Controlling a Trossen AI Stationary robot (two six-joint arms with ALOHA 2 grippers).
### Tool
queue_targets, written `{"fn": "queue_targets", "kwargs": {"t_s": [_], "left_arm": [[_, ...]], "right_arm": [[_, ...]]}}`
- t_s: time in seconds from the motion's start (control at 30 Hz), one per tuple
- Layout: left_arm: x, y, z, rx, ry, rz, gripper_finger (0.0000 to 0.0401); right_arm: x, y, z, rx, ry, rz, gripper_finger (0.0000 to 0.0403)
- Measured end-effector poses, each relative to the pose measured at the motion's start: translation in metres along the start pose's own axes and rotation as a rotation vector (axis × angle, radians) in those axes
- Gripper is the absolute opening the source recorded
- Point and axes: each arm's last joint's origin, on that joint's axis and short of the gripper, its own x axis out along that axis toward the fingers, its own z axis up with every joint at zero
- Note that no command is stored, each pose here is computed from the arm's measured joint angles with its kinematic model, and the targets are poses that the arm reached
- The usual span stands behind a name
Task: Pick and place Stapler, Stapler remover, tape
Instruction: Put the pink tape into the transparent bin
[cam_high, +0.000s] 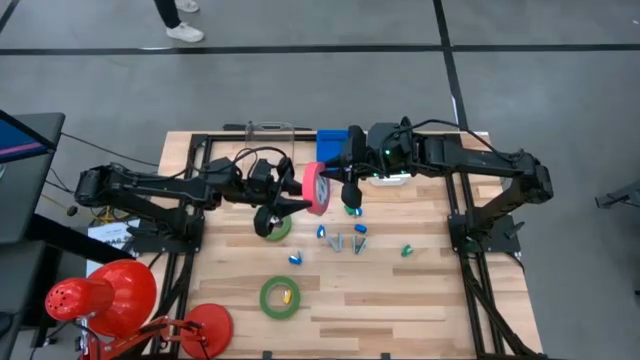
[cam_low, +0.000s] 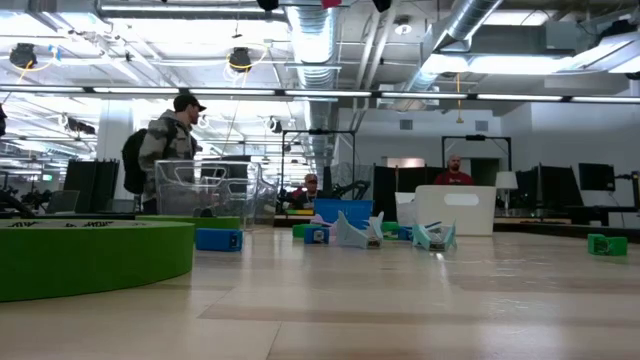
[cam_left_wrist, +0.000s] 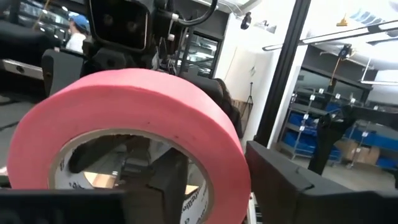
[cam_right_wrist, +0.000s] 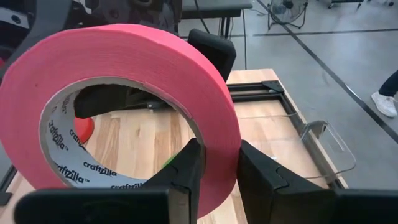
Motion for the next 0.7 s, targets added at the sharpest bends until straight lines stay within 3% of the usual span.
{"fn": "queue_targets", "kwargs": {"t_s": [0.23, 0.53, 0.7], "left_arm": [[0.0000, -0.0001, -0.0004, -0.013, 0.004, -0.003, 0.0110], [0.0001, -0.0001, -0.0004, -0.035, 0.004, -0.004, 0.0102], [0.0000, -0.0002, -0.0007, -0.040, 0.008, -0.010, 0.0102]], "right_arm": [[-0.0005, -0.0002, 0.0004, -0.004, -0.003, -0.002, 0.0072], [-0.0005, 0.0000, 0.0004, -0.003, -0.003, -0.001, 0.0074], [-0.0006, 0.0024, 0.0009, 0.003, -0.007, 0.003, 0.0103]]}}
